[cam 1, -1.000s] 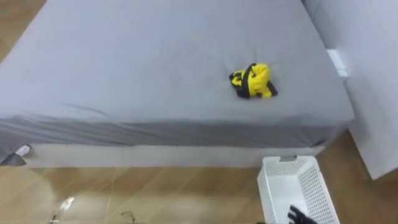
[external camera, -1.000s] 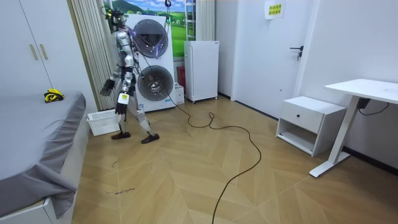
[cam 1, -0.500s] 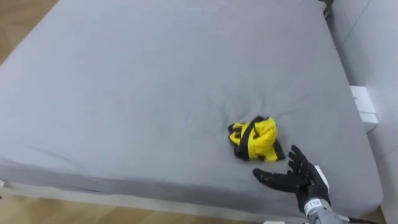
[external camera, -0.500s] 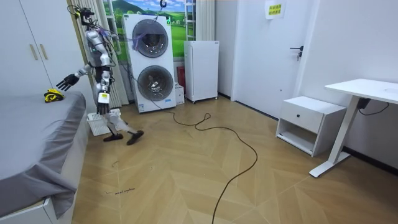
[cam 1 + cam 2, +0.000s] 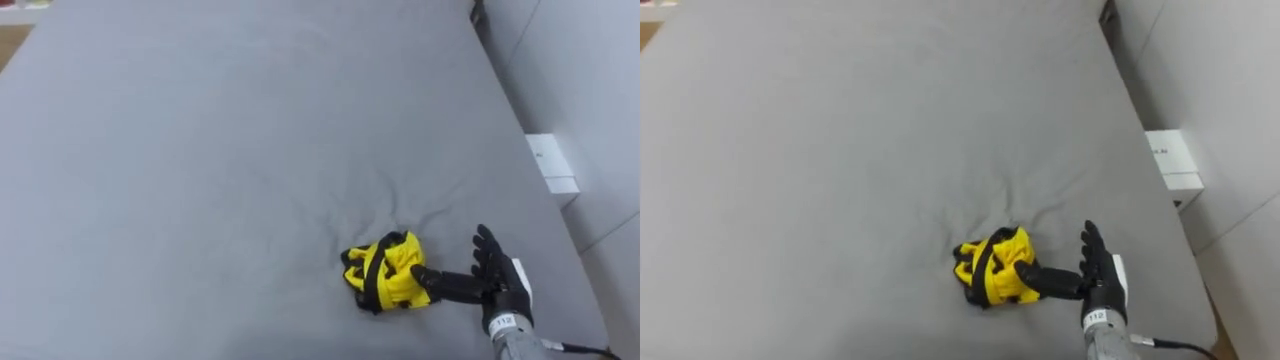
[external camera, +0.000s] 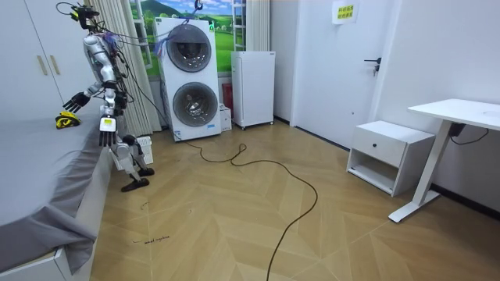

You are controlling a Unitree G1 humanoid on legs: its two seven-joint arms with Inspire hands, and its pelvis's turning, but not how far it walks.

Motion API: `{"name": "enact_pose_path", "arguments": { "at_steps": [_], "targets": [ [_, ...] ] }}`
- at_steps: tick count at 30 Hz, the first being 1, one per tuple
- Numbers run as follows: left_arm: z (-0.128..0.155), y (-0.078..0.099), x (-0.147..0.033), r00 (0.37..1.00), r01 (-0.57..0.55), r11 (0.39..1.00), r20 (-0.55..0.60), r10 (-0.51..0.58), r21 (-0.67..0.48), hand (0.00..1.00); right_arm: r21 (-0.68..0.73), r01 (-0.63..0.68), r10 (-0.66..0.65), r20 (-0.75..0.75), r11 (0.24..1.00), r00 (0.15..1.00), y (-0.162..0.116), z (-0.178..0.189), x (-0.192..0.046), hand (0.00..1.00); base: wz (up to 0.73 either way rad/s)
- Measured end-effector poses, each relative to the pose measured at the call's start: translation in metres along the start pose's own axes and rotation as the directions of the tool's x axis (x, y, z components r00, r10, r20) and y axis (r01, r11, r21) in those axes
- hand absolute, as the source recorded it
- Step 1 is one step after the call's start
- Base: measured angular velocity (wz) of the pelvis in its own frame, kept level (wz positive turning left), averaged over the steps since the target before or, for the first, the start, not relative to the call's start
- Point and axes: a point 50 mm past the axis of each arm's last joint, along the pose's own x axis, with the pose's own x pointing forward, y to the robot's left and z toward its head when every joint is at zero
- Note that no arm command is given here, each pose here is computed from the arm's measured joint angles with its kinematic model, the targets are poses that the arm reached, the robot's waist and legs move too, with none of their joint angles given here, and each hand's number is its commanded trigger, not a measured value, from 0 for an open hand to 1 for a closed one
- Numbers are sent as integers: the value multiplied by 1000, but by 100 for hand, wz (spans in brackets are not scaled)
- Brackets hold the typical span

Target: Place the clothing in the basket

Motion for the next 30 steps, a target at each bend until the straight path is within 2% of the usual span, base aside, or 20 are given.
{"name": "enact_pose_path", "arguments": {
  "at_steps": [9,17,21,22,23,25,30],
  "targets": [
    [9,-4,2,1000,9,1000,2,-9,11,0,-66,-14,15,5,998,1000,10,3,6,0,26],
    [13,-7,3,1000,19,999,-12,-19,36,0,-135,-47,28,-139,990,990,16,-19,12,0,22],
    [13,-4,4,1000,14,999,-15,-13,48,0,-178,-86,60,-143,980,988,21,-21,10,0,4],
    [14,-4,4,1000,14,999,-12,-13,50,0,-188,-92,65,-143,978,988,21,-21,10,7,0],
    [16,-5,4,1000,16,998,-5,-16,57,0,-206,-100,71,-143,973,987,19,-21,10,64,0],
    [18,-5,5,1000,16,998,-1,-16,67,0,-228,-110,77,-148,967,986,17,-22,11,100,5],
    [9,-5,4,998,17,995,-58,-11,96,0,-291,-98,37,-210,952,977,8,-30,19,100,6]
  ]
}}
